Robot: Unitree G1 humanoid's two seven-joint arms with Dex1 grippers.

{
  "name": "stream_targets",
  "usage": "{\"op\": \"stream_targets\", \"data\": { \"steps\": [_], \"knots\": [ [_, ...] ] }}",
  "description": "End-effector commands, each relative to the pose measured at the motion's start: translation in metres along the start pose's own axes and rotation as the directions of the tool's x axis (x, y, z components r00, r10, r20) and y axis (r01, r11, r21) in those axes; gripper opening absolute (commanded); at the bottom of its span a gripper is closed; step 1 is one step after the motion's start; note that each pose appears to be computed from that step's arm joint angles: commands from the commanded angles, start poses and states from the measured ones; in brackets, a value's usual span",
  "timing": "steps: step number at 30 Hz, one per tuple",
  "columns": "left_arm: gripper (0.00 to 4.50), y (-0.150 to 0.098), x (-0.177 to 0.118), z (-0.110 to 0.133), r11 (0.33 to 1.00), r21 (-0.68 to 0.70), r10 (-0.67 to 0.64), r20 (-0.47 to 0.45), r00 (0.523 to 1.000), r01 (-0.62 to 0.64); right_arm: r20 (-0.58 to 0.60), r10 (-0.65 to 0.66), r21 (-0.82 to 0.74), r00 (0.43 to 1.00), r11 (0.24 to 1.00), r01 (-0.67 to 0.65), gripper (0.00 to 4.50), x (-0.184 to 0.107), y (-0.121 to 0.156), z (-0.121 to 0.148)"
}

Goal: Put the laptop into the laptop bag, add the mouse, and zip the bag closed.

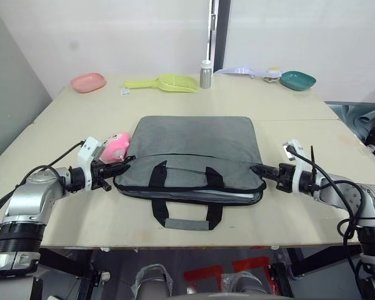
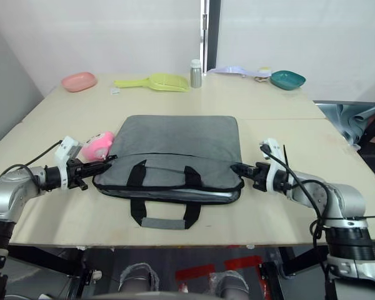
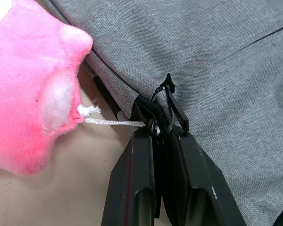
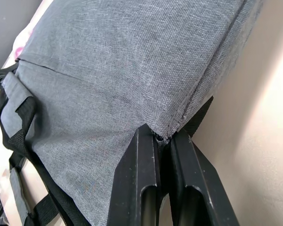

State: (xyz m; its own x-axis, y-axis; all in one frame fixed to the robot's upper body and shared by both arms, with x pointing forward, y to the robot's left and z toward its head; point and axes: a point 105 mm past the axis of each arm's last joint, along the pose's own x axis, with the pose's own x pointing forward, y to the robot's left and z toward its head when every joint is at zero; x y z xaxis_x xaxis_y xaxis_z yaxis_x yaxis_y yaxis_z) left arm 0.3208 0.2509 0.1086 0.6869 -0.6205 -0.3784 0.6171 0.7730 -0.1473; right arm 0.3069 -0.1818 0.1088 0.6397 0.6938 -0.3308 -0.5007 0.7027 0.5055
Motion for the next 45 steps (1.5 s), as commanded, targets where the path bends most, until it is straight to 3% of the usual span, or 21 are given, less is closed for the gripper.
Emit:
{"op": "stream_targets", "data": {
  "steps": [1, 3, 8, 13, 14, 17, 20, 25, 28, 30, 37, 41, 45],
  "knots": [
    [0.01, -0.009, 0.003, 0.000, 0.998, 0.013, -0.058, -0.013, 0.998, 0.059, 0.055, 0.026, -0.044, 0.998, 0.999, -0.024, 0.01, -0.003, 0.007, 0.014],
    [1.03, -0.008, -0.001, 0.002, 0.998, 0.008, -0.059, -0.008, 0.998, 0.059, 0.097, 0.022, -0.067, 0.995, 0.998, -0.016, 0.81, -0.004, 0.006, 0.021],
    [2.81, 0.003, -0.022, 0.007, 1.000, 0.008, -0.015, -0.002, 1.000, 0.015, 0.146, -0.079, -0.174, 0.986, 0.979, 0.105, 2.54, -0.025, -0.013, 0.032],
    [4.50, 0.017, -0.060, 0.016, 0.999, 0.022, 0.036, 0.035, 0.999, -0.037, 0.177, -0.112, -0.326, 0.978, 0.931, 0.165, 4.22, -0.056, -0.022, 0.044],
    [4.50, 0.024, -0.069, 0.021, 0.996, 0.051, 0.065, 0.057, 0.996, -0.068, 0.172, -0.110, -0.382, 0.979, 0.909, 0.170, 4.48, -0.063, -0.022, 0.047],
    [4.50, 0.040, -0.089, 0.035, 0.982, 0.125, 0.127, 0.113, 0.985, -0.141, 0.116, -0.034, -0.472, 0.993, 0.877, 0.085, 4.48, -0.077, -0.013, 0.051],
    [4.50, 0.066, -0.114, 0.047, 0.938, 0.230, 0.232, 0.134, 0.964, -0.258, 0.023, -0.045, -0.625, 0.999, 0.779, 0.050, 4.48, -0.099, -0.014, 0.057],
    [4.50, 0.094, -0.137, 0.045, 0.877, 0.314, 0.352, 0.099, 0.931, -0.365, 0.090, -0.021, -0.694, 0.996, 0.716, 0.078, 4.48, -0.115, -0.017, 0.090],
    [4.50, 0.098, -0.138, 0.045, 0.891, 0.282, 0.343, 0.100, 0.934, -0.357, 0.069, -0.032, -0.729, 0.997, 0.681, 0.072, 4.48, -0.114, -0.019, 0.092],
    [4.50, 0.096, -0.132, 0.043, 0.908, 0.256, 0.312, 0.111, 0.943, -0.331, 0.025, -0.014, -0.729, 1.000, 0.684, 0.028, 4.48, -0.102, -0.015, 0.090],
    [4.50, 0.092, -0.112, 0.045, 0.940, 0.208, 0.247, 0.130, 0.960, -0.270, -0.019, 0.329, -0.717, 0.944, 0.654, -0.243, 4.48, -0.024, 0.056, 0.091],
    [4.50, 0.090, -0.098, 0.051, 0.946, 0.204, 0.224, 0.156, 0.962, -0.253, -0.075, 0.484, -0.754, 0.872, 0.545, -0.367, 4.48, 0.035, 0.107, 0.082],
    [4.50, 0.085, -0.083, 0.057, 0.949, 0.216, 0.196, 0.168, 0.966, -0.230, -0.088, 0.534, -0.757, 0.841, 0.513, -0.405, 3.35, 0.078, 0.129, 0.076]
  ]
}}
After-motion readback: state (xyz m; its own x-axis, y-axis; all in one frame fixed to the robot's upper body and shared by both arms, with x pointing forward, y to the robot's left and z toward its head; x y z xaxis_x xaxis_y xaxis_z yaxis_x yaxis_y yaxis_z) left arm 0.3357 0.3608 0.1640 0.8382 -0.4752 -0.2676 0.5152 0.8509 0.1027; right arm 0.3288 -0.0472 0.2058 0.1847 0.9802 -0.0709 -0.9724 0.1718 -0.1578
